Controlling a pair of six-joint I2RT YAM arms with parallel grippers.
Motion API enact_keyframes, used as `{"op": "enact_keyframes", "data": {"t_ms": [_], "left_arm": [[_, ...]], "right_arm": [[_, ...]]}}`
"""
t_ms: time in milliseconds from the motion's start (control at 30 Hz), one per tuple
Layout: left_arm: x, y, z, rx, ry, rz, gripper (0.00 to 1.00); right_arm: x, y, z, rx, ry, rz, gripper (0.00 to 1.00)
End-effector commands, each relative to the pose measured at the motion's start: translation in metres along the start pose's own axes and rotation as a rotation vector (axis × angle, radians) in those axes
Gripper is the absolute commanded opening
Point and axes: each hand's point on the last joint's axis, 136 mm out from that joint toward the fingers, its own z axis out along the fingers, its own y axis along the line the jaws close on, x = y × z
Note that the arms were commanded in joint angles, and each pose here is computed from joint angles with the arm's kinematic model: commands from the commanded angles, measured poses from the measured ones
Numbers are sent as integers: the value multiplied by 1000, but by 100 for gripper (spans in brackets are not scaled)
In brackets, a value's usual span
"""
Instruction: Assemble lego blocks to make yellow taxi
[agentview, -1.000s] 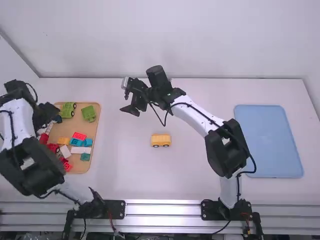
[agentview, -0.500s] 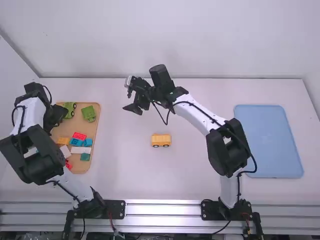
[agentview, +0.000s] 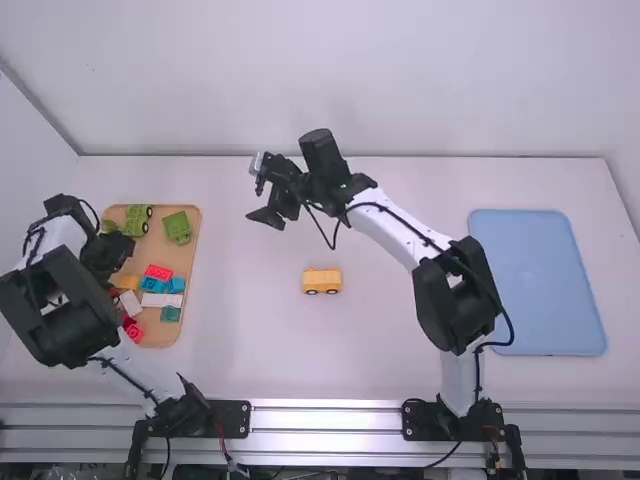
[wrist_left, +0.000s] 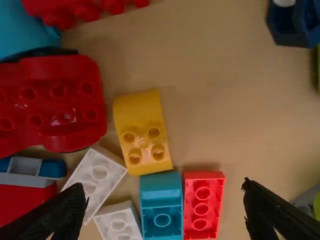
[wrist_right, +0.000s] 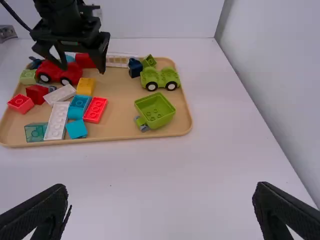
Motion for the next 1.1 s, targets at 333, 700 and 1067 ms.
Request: {"op": "enact_keyframes", "data": {"t_ms": [333, 700, 1067], "left_arm": [[7, 2, 33, -25, 52, -5, 73], [13, 13, 45, -96, 24, -29, 74], [10, 12, 56, -73, -12, -26, 66]], "right_arm": [[-3, -3, 2, 0, -10, -4, 99], [1, -3, 3, 0, -7, -1, 99], [4, -4, 1, 1, 0, 8, 99]]}}
